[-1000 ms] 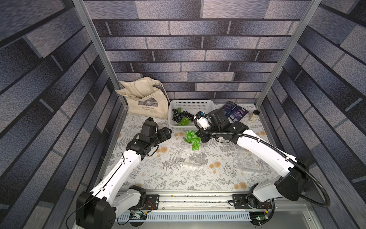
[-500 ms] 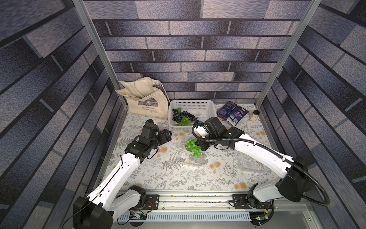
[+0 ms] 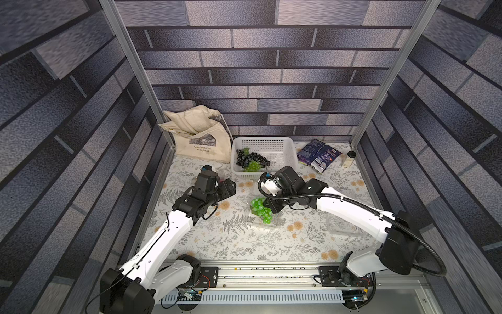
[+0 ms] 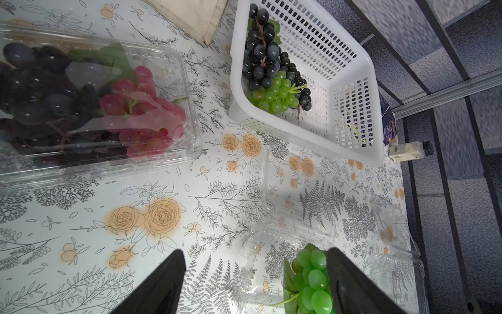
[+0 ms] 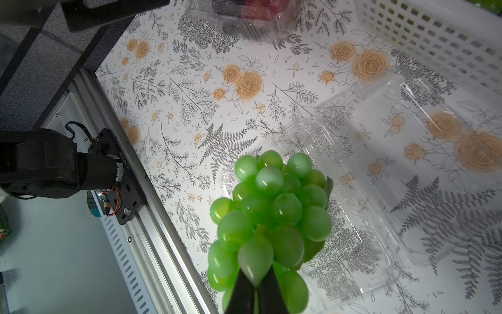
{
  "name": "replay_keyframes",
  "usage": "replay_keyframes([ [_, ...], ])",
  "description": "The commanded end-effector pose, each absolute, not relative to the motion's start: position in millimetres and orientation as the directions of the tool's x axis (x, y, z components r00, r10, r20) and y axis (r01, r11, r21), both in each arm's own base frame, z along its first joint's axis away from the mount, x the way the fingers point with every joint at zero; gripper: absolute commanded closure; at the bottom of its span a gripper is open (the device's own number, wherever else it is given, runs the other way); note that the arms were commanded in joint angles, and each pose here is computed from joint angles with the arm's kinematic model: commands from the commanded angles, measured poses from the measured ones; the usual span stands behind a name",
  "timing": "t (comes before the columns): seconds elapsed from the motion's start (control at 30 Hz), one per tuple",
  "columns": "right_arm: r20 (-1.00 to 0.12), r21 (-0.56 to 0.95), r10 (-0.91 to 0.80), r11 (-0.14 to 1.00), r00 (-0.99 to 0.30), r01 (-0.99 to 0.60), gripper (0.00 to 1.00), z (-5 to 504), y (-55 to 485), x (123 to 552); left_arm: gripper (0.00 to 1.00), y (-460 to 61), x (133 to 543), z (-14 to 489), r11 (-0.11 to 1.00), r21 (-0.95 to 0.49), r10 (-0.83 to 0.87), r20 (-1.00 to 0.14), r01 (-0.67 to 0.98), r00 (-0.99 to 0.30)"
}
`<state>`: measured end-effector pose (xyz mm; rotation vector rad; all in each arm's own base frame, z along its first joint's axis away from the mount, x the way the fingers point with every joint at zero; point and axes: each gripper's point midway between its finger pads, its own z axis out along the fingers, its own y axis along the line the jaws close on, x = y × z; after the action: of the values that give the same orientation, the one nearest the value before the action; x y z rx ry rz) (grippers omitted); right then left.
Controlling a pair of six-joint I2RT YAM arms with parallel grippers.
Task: Pack grapes into containers
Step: Place the grape into the packing box.
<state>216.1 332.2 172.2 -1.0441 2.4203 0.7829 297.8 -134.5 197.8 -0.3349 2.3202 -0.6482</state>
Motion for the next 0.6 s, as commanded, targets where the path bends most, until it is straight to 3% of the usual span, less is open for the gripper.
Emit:
replay_keyframes([
  [0.0, -0.545, 0.362, -0.536, 0.543, -0.645, -0.758, 1.0, 165.4, 342.5, 211.1, 0.16, -130.4, 290.9, 194.3, 0.848, -0.525, -0.404, -0.557, -0.07, -0.725],
  [0.57, -0.457, 0.276, -0.578, 0.63, -0.676, -0.725, 0.99, 109.6, 324.0, 217.3, 0.16, -128.6, 288.7, 191.5, 0.851, -0.52, -0.403, -0.558, -0.073, -0.726],
])
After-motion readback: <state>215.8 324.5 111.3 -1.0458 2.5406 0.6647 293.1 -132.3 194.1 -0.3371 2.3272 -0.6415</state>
